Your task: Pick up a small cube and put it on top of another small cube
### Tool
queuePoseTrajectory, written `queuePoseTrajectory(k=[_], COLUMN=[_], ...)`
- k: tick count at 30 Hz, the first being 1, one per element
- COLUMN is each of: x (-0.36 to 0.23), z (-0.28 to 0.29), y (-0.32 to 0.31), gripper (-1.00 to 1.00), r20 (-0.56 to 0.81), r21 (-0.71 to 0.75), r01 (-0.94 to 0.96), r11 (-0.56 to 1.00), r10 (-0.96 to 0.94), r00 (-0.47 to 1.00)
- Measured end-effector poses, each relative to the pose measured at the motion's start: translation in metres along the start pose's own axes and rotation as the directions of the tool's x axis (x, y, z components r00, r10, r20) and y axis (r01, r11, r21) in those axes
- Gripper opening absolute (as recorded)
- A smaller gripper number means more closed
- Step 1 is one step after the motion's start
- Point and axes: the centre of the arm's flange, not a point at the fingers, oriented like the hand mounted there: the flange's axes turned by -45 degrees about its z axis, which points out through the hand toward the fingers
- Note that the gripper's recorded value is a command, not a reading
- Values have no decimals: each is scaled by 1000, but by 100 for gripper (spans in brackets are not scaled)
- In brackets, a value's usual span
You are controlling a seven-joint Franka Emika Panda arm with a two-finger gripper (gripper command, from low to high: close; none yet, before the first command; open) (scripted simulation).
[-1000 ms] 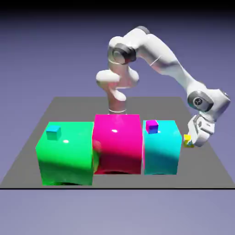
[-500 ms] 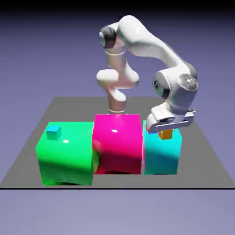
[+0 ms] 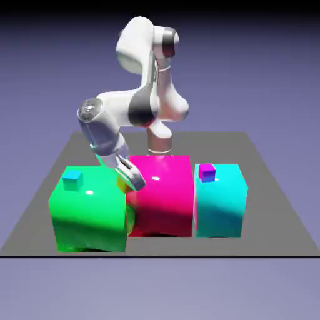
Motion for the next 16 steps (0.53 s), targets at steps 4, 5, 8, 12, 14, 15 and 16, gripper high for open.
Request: queuePoseTrajectory(k=[4, 5, 8, 12, 14, 15, 16], x=[53, 64, 80, 86, 88, 88, 87], z=[-40, -57, -93, -40, -28, -28, -46], y=[75, 98, 151, 132, 130, 130, 136], gripper=[-100, -100, -100, -100, 100, 100, 100], r20=[68, 104, 206, 206, 205, 205, 206], r21=[151, 204, 309, 309, 307, 307, 309], r01=[-310, -392, -557, -553, -555, -556, -557], r11=[939, 897, 771, 774, 773, 773, 771], r10=[303, 379, 517, 514, 516, 516, 517], r00=[951, 920, 831, 833, 832, 832, 831])
